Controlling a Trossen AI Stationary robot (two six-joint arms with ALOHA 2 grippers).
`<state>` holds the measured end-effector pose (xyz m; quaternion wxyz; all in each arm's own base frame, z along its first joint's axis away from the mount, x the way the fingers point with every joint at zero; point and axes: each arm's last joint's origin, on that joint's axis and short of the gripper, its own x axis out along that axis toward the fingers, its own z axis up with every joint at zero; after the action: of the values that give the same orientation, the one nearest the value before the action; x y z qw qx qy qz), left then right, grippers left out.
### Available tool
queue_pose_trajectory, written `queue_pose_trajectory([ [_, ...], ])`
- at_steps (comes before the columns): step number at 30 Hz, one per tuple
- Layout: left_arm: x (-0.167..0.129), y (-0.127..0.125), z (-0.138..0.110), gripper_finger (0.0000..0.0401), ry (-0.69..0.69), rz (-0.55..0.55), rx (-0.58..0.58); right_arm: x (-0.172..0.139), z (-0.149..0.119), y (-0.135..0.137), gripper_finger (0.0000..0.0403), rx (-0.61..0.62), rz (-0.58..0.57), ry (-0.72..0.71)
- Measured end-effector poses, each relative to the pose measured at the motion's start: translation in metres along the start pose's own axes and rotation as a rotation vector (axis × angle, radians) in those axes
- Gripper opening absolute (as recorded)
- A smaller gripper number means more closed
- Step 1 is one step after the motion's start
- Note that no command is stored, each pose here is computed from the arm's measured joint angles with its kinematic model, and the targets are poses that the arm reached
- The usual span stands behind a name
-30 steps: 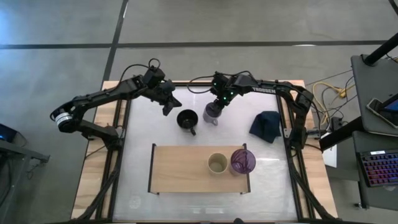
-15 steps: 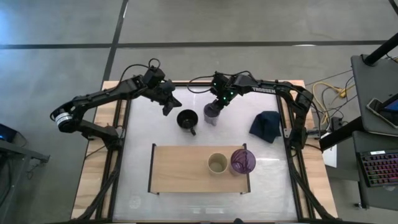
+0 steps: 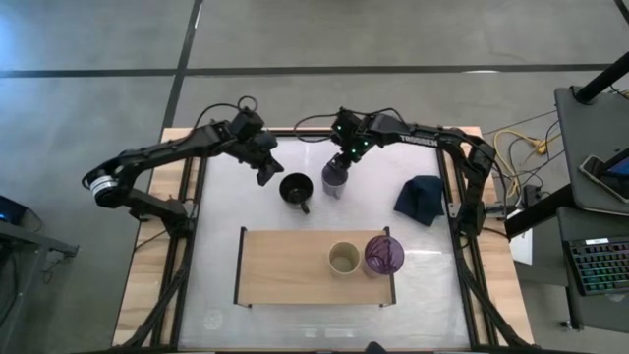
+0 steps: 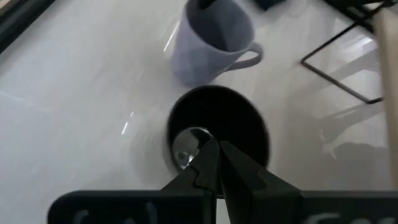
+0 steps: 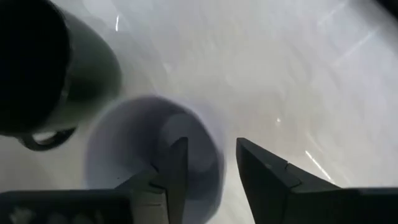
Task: Stack small to large cups/mugs on shelf
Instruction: Move the black mug to the top left of the table
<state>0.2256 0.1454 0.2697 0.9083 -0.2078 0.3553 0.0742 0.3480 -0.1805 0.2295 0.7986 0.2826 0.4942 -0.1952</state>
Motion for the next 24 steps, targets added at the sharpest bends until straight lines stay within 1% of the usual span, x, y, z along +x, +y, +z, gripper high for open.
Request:
queue_pose_trajectory([
  [3,0.006,0.003,-0.001,0.0002,0.019,0.004,-0.011,-0.01,0.008,0.004,0.0135,-0.006,0.001,-0.027],
  [5,0.01,0.004,-0.002,0.0012,0.034,0.0,-0.03,-0.018,0.013,0.006,0.014,-0.02,-0.011,-0.044],
  [8,0.018,0.005,-0.003,0.0036,0.06,-0.003,-0.047,-0.032,0.02,0.01,0.0146,-0.042,-0.039,-0.064],
  [13,0.03,0.007,-0.004,0.0081,0.089,0.0,-0.042,-0.055,0.031,0.015,0.0151,-0.081,-0.088,-0.102],
  [16,0.036,0.01,-0.005,0.0097,0.101,0.019,-0.032,-0.067,0.037,0.018,0.0149,-0.087,-0.094,-0.132],
  [20,0.047,0.016,-0.008,0.0103,0.14,0.052,-0.034,-0.08,0.043,0.022,0.0149,-0.096,-0.094,-0.175],
  [24,0.058,0.02,-0.012,0.0103,0.179,0.077,-0.046,-0.087,0.045,0.024,0.0146,-0.1,-0.092,-0.187],
])
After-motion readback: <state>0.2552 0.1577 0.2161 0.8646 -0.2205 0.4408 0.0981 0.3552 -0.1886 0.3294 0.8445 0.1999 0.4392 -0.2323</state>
